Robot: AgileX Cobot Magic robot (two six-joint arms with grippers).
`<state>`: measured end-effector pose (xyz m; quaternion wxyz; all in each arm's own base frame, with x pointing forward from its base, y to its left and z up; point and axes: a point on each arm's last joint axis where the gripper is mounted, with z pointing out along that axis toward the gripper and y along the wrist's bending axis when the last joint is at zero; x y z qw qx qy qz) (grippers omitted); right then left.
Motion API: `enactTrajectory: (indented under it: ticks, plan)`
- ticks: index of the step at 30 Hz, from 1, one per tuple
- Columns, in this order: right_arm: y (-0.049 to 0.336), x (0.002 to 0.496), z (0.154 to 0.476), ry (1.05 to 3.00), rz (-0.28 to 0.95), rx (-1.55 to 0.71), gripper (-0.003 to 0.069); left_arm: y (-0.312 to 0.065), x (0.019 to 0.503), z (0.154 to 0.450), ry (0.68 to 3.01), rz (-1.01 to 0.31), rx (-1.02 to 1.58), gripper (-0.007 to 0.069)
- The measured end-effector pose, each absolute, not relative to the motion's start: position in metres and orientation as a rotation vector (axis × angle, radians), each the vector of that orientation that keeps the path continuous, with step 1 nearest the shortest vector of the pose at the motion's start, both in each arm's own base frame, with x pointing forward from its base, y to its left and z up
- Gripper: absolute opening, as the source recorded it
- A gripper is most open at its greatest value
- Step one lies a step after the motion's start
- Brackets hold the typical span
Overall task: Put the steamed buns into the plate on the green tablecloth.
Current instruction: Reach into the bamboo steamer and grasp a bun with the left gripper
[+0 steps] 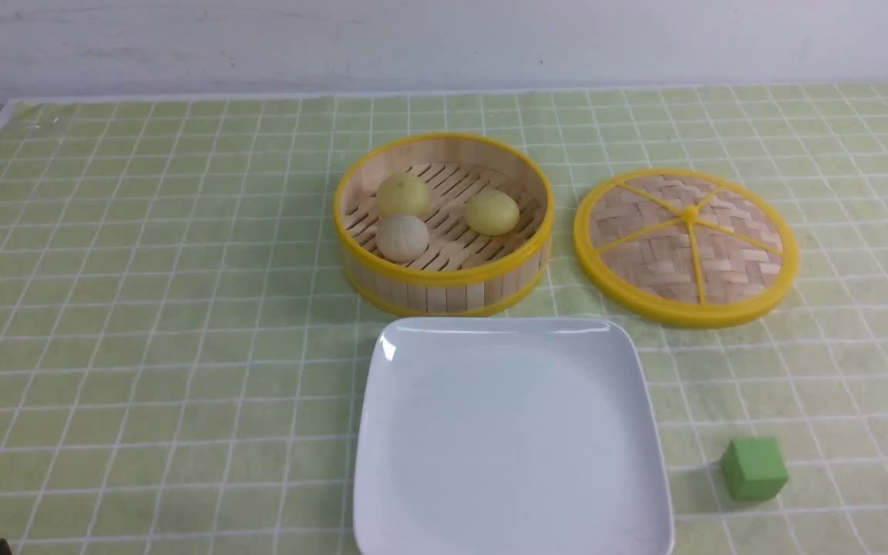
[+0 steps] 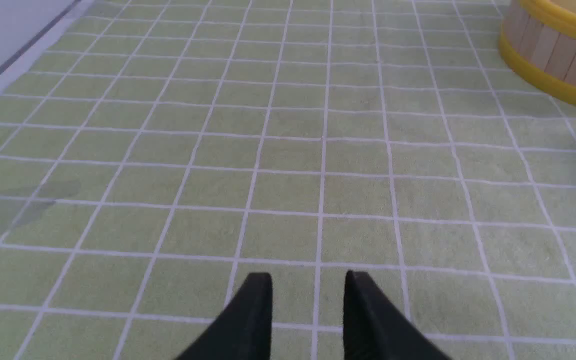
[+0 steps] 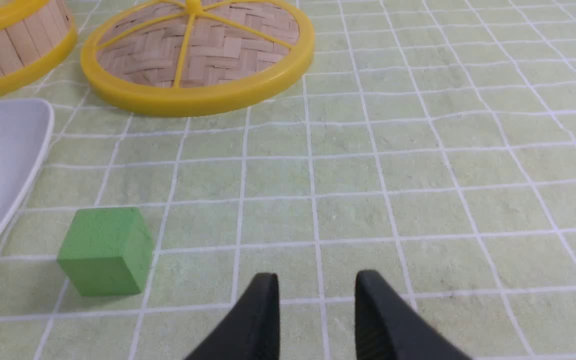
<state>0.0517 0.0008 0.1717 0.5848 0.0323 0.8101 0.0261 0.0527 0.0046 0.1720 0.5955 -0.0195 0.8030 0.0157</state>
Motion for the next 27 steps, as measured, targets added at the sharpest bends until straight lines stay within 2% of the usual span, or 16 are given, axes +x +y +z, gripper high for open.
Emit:
enactTrajectory:
  ticks: [12,27]
  plan:
    - [0.0008,0.0517,0.1717,1.89,0.061,0.075,0.024,0.0047,0.0527,0.172,1.865,0.039,-0.044,0.024]
    - [0.0008,0.0517,0.1717,1.89,0.061,0.075,0.024,0.0086,0.0525,0.1723,1.865,0.155,0.028,0.024]
